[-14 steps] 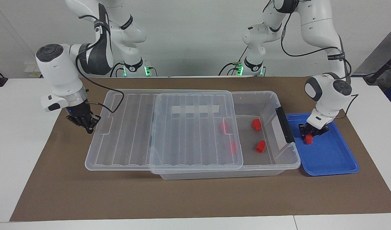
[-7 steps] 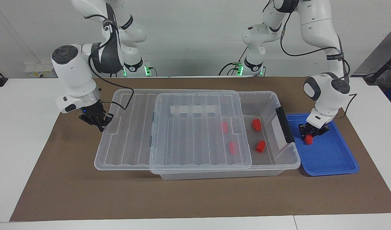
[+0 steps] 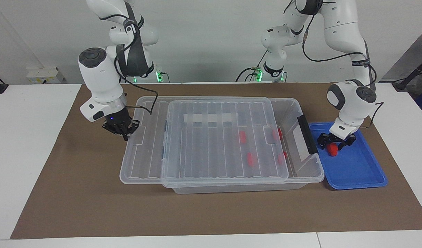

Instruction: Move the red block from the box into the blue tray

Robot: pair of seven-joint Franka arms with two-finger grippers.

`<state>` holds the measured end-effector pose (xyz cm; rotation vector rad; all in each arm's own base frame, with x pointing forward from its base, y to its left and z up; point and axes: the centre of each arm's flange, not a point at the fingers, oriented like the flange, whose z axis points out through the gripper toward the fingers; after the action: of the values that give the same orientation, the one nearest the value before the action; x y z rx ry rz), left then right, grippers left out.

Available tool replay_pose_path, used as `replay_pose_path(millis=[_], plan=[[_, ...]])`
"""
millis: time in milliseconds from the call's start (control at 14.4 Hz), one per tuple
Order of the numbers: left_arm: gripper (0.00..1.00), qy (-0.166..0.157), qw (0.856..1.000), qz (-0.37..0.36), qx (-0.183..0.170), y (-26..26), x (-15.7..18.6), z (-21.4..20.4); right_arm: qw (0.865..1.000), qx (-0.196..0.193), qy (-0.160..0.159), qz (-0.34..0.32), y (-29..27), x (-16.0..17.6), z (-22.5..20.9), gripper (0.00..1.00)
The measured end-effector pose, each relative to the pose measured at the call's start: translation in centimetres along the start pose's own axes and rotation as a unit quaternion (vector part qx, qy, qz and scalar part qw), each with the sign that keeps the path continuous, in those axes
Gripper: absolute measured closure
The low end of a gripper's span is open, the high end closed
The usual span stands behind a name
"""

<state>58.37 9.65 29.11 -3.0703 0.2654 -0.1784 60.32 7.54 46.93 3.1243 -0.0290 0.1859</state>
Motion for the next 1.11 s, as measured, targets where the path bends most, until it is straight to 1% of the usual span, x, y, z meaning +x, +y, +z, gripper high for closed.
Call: replay_pose_path(millis=[69, 139, 208, 347, 486, 625, 764, 973, 1112], plan=[[0.01, -0.006, 1.000, 0.000, -0.002, 0.0, 0.2, -0.4, 1.000, 0.009, -0.001, -0.001, -0.8, -0.1, 0.0, 0.99], [0.00, -0.018, 1.000, 0.001, -0.006, -0.1, 0.6, -1.5, 1.000, 0.015, -0.002, -0.003, -1.5, -0.2, 0.0, 0.99], [0.00, -0.032, 0.999, 0.001, -0.011, -0.1, 1.3, -3.4, 1.000, 0.018, -0.003, -0.006, -2.0, -0.3, -0.1, 0.99], [0.00, -0.048, 0.998, -0.007, -0.027, -0.3, 2.7, -8.8, 1.000, 0.020, -0.003, -0.013, -3.1, -0.5, -0.1, 0.99], [0.00, -0.052, 0.998, -0.014, -0.037, -0.5, 3.3, -14.5, 1.000, 0.021, -0.003, -0.018, -4.1, -0.7, -0.1, 0.99], [0.00, -0.051, 0.998, -0.026, -0.039, -0.7, 3.3, -19.6, 0.999, 0.023, -0.004, -0.023, -5.4, -1.0, -0.2, 0.99], [0.00, -0.039, 0.998, -0.042, -0.036, -0.6, 2.9, -24.8, 0.999, 0.024, -0.005, -0.028, -6.6, -1.3, -0.2, 0.99], [0.00, -0.002, 0.997, -0.069, -0.026, 1.5, 1.5, -32.3, 0.999, 0.032, -0.005, -0.029, -7.4, -1.5, -0.4, 0.99], [0.00, 0.012, 0.997, -0.070, -0.023, 3.0, 0.7, -34.6, 0.999, 0.044, -0.008, -0.028, -8.2, -1.7, -0.4, 0.99]])
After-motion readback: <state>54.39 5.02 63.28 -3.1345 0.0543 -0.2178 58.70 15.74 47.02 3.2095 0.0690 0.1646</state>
